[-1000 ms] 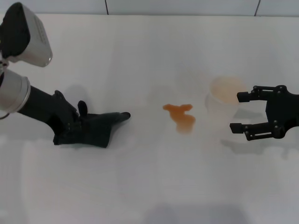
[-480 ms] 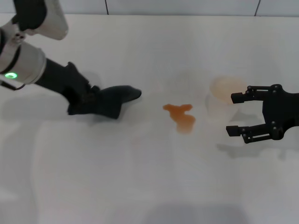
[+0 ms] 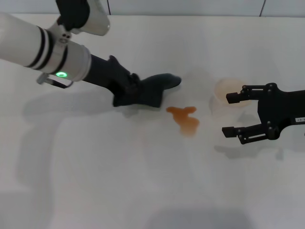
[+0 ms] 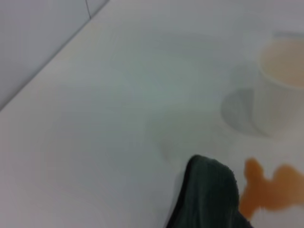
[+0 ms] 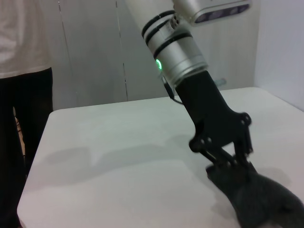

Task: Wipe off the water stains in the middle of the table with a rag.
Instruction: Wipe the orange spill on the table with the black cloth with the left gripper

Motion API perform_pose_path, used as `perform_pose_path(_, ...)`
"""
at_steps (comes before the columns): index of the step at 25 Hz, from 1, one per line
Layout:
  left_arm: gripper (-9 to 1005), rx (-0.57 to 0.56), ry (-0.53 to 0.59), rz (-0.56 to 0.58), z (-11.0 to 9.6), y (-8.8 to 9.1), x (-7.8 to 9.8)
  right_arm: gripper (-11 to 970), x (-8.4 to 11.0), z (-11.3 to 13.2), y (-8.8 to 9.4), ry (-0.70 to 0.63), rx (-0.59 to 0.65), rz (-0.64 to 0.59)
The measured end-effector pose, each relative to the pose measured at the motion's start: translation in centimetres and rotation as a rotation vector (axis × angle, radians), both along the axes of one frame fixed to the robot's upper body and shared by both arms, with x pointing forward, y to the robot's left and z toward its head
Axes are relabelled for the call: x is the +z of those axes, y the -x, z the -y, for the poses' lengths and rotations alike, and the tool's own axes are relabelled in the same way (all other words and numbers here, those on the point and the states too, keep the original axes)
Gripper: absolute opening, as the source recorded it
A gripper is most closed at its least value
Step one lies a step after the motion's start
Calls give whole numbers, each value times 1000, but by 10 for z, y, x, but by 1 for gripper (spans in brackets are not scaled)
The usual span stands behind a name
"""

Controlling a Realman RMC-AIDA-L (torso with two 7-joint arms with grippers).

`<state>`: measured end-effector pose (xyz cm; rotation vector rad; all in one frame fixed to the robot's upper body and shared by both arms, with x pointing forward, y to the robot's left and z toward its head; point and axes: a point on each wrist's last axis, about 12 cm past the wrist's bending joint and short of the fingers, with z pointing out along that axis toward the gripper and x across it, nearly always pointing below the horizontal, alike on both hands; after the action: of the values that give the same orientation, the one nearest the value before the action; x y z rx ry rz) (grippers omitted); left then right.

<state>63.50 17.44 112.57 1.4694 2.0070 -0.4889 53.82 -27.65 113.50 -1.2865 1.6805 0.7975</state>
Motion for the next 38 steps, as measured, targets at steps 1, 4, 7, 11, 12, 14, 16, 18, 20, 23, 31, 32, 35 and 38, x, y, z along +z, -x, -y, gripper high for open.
perform_pose_path(1,59,0,19,-4,3,0,-2,843,0,-1,-1,1,1,1)
perform_pose_path(4,59,-11,87,-21,11,4,-8,843,-1,-3,-3,6,1,0)
perform_pose_path(7,59,-16,117,-18,18,6,-11,843,-3,-6,-4,11,11,-5)
perform_pose_path(11,59,-32,104,-30,28,14,-22,843,-3,-7,-4,12,18,-7)
perform_pose_path(12,59,-37,96,-37,30,16,-26,843,-3,-7,-4,11,20,-7)
perform_pose_path(14,59,-36,89,-44,32,18,-31,843,-3,-8,-3,11,24,-9)
perform_pose_path(16,59,-30,97,-48,32,19,-33,843,-3,-8,-3,11,27,-10)
perform_pose_path(18,60,-25,115,-53,33,20,-36,843,-3,-9,-3,12,32,-11)
perform_pose_path(20,60,-21,144,-61,34,22,-38,843,-4,-10,-3,14,34,-11)
perform_pose_path(23,60,-40,161,-78,39,25,-39,843,-5,-12,-3,16,40,-13)
perform_pose_path(31,60,-112,142,-158,56,44,-47,843,-4,-13,-3,14,42,-13)
perform_pose_path(32,60,-112,139,-164,55,44,-47,843,-4,-13,-3,14,42,-13)
perform_pose_path(35,60,-113,136,-184,53,47,-49,843,-5,-13,-2,14,41,-15)
perform_pose_path(38,60,-98,131,-197,49,48,-52,843,-5,-12,-2,14,40,-16)
